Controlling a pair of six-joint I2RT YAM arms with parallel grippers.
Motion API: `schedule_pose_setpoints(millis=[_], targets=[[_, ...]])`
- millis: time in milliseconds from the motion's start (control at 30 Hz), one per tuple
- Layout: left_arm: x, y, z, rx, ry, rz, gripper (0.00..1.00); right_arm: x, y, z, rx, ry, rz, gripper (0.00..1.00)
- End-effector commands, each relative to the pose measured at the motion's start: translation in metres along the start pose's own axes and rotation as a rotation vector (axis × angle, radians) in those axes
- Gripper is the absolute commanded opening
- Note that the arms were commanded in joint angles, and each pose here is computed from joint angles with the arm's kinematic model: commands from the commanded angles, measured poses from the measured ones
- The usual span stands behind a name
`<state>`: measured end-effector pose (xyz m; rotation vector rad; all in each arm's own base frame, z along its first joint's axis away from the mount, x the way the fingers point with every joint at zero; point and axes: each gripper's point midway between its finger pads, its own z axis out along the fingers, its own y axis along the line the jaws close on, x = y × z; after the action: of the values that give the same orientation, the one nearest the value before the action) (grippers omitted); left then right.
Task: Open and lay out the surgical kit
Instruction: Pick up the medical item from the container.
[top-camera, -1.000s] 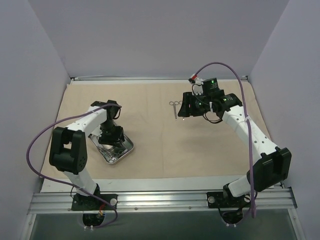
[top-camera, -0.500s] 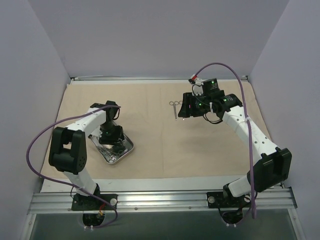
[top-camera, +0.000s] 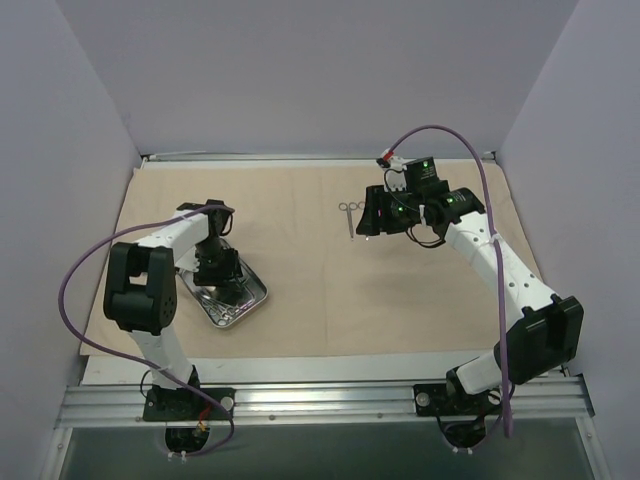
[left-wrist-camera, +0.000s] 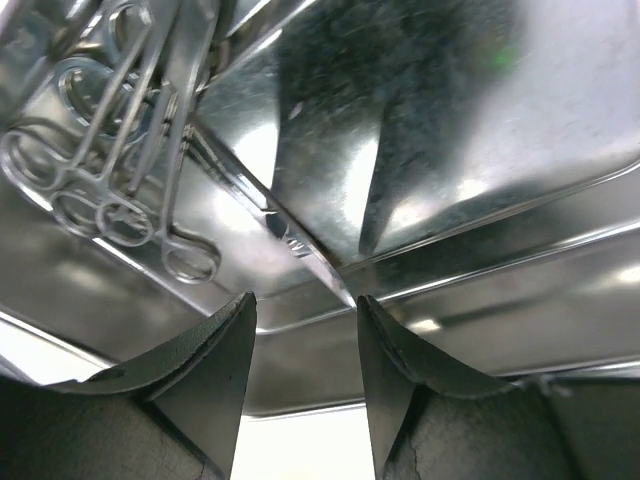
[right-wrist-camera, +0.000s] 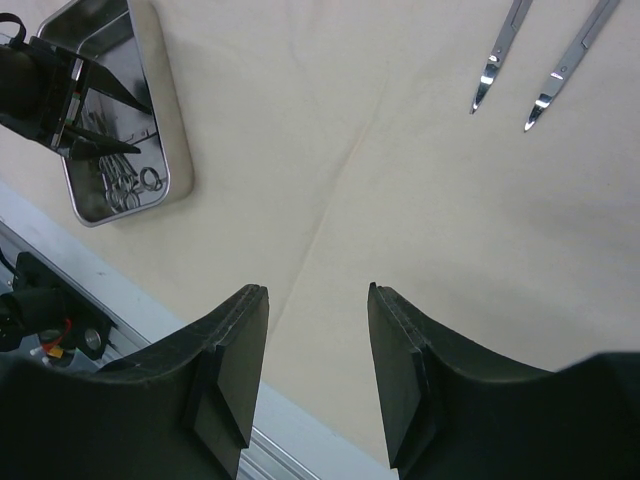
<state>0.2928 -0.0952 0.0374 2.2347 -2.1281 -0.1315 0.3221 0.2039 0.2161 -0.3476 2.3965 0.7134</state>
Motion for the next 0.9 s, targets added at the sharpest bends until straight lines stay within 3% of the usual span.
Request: schedule_pose_setpoints(millis=[0, 467, 633, 867], targets=[[-0.015, -0.034, -0.005, 0.041, -0.050, -0.477, 0.54, -0.007, 0.000, -0.002, -0.010, -0.024, -0.016, 0.45], [-0.014, -0.030, 0.021, 0.009, -0.070, -0.488, 0.52, -0.008, -0.001, 0.006, -0.018, -0.007, -0.017, 0.45], [-0.015, -0.028, 0.029, 0.013, -0.075, -0.488, 0.44, -0.004, -0.002, 0.007, -0.018, 0.000, -0.015, 0.45], [-0.012, -0.039, 0.035, 0.011, -0.076, -0.430, 0.22, -0.005, -0.001, 0.002, -0.008, -0.007, -0.025, 0.45]])
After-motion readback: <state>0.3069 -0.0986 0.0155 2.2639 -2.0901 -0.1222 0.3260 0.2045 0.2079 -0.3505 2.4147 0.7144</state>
